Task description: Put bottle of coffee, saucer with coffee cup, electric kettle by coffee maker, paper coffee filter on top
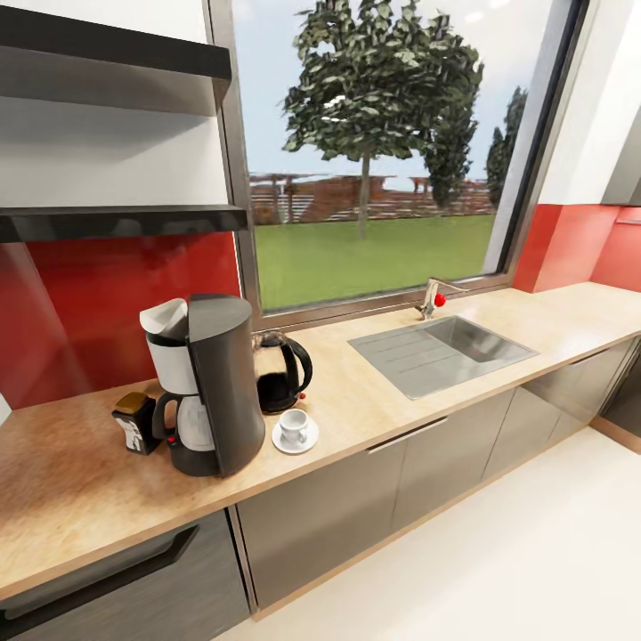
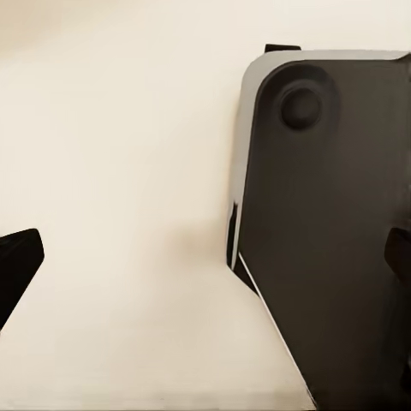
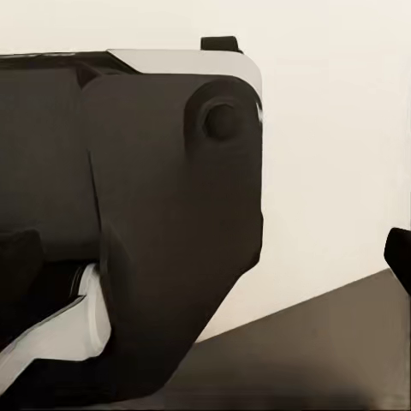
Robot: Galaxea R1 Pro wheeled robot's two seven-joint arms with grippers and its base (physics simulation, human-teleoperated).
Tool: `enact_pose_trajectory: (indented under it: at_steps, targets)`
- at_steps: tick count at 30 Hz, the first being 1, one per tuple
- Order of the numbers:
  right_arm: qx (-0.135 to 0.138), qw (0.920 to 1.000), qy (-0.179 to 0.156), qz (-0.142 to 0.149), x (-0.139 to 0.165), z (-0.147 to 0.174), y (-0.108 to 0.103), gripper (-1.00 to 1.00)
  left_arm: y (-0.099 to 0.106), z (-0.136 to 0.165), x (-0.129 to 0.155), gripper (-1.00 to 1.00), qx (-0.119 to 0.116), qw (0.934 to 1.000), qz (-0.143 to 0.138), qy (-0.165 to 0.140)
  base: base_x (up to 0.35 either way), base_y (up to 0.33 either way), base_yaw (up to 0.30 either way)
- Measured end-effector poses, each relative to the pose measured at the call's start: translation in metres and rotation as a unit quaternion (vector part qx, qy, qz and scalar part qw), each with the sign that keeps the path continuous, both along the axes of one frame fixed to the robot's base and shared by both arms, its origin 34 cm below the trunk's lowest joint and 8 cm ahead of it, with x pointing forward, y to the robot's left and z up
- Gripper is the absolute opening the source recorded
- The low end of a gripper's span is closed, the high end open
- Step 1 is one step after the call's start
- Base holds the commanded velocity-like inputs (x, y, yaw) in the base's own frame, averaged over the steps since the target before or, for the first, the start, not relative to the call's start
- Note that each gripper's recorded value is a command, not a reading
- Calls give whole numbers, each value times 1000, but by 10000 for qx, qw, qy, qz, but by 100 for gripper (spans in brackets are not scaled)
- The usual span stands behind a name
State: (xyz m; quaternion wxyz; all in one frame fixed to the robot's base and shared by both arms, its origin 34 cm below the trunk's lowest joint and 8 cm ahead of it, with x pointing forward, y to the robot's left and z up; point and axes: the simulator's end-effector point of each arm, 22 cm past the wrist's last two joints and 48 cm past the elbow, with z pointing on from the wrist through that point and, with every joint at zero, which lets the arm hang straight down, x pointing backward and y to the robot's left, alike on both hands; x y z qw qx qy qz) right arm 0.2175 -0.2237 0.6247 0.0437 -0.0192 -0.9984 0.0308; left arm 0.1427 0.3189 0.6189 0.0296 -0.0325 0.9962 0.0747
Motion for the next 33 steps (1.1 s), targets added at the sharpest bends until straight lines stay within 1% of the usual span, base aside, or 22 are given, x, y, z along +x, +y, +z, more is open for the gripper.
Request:
enact_pose_trajectory:
  at_steps: [1,2,3,4,6,10,27,33]
  targets:
    - [2,10000,70,8,-3,0,0,100,-1,0,-6,100,-7,9999,10,119,0,0,0]
    - [1,9999,168,17,-8,1,0,100,-2,0,-16,100,-26,9994,28,350,0,0,0]
    - [0,9998,206,21,-10,1,-1,100,-2,0,-21,100,-37,9989,36,460,0,0,0]
    - [-3,9997,256,26,-12,1,-1,100,-3,0,-30,100,-52,9978,56,657,0,0,0]
    - [-7,9995,301,30,-14,1,-1,100,-3,1,-39,100,-68,9961,79,872,0,0,0]
    - [-9,9995,325,33,-15,2,-2,100,-4,2,-47,100,-78,9941,108,1072,0,0,0]
    - [-3,9995,318,16,-14,2,-1,100,-4,2,-47,100,-82,9941,118,1072,0,0,0]
    - [6,9998,218,-16,-9,1,1,100,-3,2,-44,100,-74,9947,85,1023,0,0,0]
